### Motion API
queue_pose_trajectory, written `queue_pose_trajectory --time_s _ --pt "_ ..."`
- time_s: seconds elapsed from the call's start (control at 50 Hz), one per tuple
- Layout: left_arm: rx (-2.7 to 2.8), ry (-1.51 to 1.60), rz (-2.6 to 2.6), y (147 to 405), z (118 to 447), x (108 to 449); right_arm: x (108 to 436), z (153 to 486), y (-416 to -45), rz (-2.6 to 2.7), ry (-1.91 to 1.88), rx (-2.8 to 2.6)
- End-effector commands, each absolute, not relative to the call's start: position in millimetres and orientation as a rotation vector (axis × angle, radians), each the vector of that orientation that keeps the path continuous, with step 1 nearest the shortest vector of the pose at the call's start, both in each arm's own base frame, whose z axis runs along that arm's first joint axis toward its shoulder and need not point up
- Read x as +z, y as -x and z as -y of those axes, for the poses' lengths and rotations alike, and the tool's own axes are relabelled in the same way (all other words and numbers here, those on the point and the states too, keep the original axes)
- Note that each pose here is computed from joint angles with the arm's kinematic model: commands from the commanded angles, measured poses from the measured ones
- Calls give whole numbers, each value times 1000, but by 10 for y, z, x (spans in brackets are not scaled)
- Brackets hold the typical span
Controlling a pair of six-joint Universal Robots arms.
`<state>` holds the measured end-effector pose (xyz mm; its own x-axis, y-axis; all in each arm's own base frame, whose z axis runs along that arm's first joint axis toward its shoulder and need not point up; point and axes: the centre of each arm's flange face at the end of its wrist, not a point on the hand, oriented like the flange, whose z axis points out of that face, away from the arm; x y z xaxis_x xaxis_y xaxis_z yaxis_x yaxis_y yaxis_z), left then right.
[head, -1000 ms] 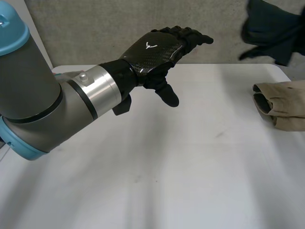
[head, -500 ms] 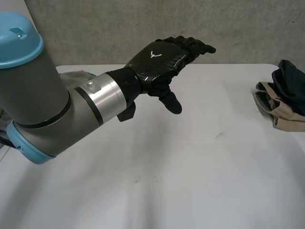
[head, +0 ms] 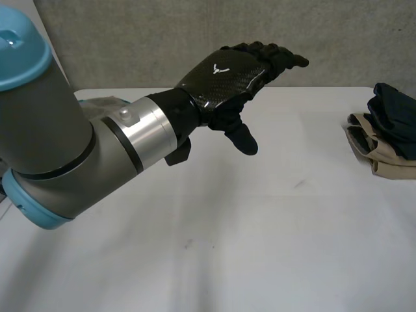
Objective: Fold the laundry.
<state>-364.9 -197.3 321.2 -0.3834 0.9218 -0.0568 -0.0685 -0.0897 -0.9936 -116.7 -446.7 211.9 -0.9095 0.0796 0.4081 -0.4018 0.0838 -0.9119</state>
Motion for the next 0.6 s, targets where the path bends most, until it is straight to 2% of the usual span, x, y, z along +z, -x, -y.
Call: queue_pose_trajectory --time_s 0.02,0.04,0.1,0.12,0.14,0.18,0.2,0.22,0.26,0.28,0.32,0.34,0.36,0.4,0.42,0.44,0.56,0.6 --pt "1656 969 1354 3574 1981 3399 2731 4327 1589 1667 -184 1561" --pt "1705 938 1361 3532 2026 3476 2771 4343 1561 1639 -181 1564" --pt "1819 848 1411 3405 2181 3584 3044 4463 1167 1469 -245 1705" --pt "1910 778 1460 3292 2322 3627 3154 4467 1018 1420 -271 1755" --pt "1953 740 1486 3232 2404 3639 3376 4426 692 1330 -324 1868" --pt "2034 668 1530 3106 2568 3667 3545 4353 384 1259 -382 1980" --pt "2118 609 1576 2963 2741 3677 3608 4310 244 1233 -413 2034" --pt "2148 595 1594 2912 2804 3671 3655 4224 -64 1210 -490 2146" --pt "2253 606 1653 2751 2989 3639 3671 4131 -356 1202 -571 2247" --pt "2284 625 1681 2701 3056 3604 3665 4010 -669 1194 -661 2340" --pt "2340 679 1751 2595 3213 3487 3585 3871 -973 1214 -753 2413" --pt "2388 744 1833 2473 3398 3333 3542 3800 -1108 1225 -798 2443" --pt "2408 774 1875 2403 3495 3252 3420 3667 -1344 1254 -887 2482" --pt "2435 833 1959 2258 3687 3073 3272 3534 -1566 1283 -962 2503" --pt "2456 885 2037 2107 3868 2894 3206 3483 -1646 1298 -993 2508" --pt "2460 901 2070 2042 3952 2808 3043 3368 -1814 1338 -1058 2503" --pt "2472 996 2214 1560 4576 2062 2549 3061 -2136 1462 -1235 2430" --pt "2456 1039 2203 1517 4672 1876 2330 2994 -2180 1527 -1284 2378"
